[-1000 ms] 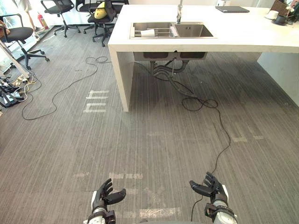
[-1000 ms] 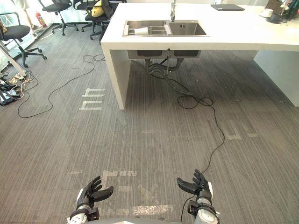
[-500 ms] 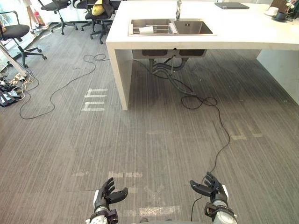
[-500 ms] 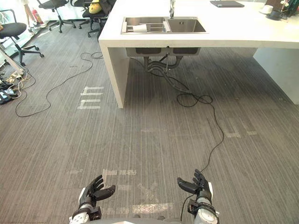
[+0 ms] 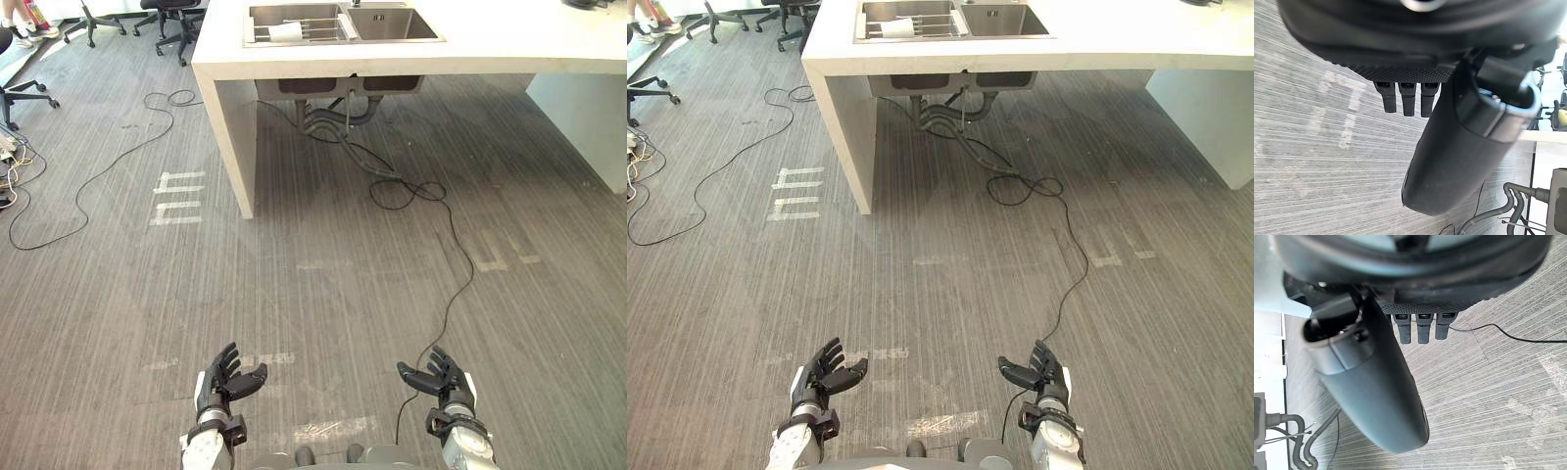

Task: Walk over to the sink, pick up the cup, carry it to the dishwasher, place the cup inside the dishwasher, then close the dishwasher door

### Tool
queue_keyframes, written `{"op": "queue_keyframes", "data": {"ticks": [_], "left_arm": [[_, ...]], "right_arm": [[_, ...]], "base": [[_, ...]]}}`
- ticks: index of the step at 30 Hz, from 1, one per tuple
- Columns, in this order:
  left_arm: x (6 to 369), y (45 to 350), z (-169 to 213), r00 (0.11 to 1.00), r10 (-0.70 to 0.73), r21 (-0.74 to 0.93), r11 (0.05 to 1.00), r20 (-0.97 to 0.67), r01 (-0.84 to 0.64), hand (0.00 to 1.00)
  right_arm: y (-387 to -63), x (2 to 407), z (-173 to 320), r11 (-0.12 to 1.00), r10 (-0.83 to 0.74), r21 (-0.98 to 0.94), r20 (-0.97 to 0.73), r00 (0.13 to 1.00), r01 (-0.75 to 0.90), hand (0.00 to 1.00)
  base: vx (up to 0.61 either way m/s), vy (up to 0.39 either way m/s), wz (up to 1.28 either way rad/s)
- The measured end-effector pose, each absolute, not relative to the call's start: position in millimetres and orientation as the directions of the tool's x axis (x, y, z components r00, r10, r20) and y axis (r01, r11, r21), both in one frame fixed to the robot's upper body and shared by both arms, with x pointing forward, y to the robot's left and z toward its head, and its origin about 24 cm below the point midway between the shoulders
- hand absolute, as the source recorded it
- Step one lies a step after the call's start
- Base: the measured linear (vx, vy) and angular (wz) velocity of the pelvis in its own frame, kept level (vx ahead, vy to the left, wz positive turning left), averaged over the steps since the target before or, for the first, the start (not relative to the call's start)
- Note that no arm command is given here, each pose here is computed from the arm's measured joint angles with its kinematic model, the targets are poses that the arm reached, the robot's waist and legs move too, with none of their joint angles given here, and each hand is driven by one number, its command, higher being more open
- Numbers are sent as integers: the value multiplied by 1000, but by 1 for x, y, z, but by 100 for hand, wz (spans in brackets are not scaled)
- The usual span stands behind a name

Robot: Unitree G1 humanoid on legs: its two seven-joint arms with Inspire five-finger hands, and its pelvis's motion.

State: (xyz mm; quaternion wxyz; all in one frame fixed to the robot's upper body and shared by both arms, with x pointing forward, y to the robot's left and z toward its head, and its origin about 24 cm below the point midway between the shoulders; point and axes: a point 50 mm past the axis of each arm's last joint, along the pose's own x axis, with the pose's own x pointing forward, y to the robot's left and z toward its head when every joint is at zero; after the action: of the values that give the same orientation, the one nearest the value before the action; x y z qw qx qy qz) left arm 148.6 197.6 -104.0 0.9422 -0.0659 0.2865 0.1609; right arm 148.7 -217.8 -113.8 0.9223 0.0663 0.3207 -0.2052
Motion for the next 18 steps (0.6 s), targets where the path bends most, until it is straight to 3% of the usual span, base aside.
{"op": "queue_keyframes", "data": {"ticks": [8,18], "left_arm": [[162,204,-99,794,284,-25,936,-537,-352,90],[166,178,-101,806,227,-103,937,-546,-334,90]], "right_arm": [[-231,147,-111,928,-329,-72,-616,716,365,90],[-235,157,-105,932,-333,-86,-584,741,352,90]], "base": [[306,-77,16],[399,-107,-3]]}}
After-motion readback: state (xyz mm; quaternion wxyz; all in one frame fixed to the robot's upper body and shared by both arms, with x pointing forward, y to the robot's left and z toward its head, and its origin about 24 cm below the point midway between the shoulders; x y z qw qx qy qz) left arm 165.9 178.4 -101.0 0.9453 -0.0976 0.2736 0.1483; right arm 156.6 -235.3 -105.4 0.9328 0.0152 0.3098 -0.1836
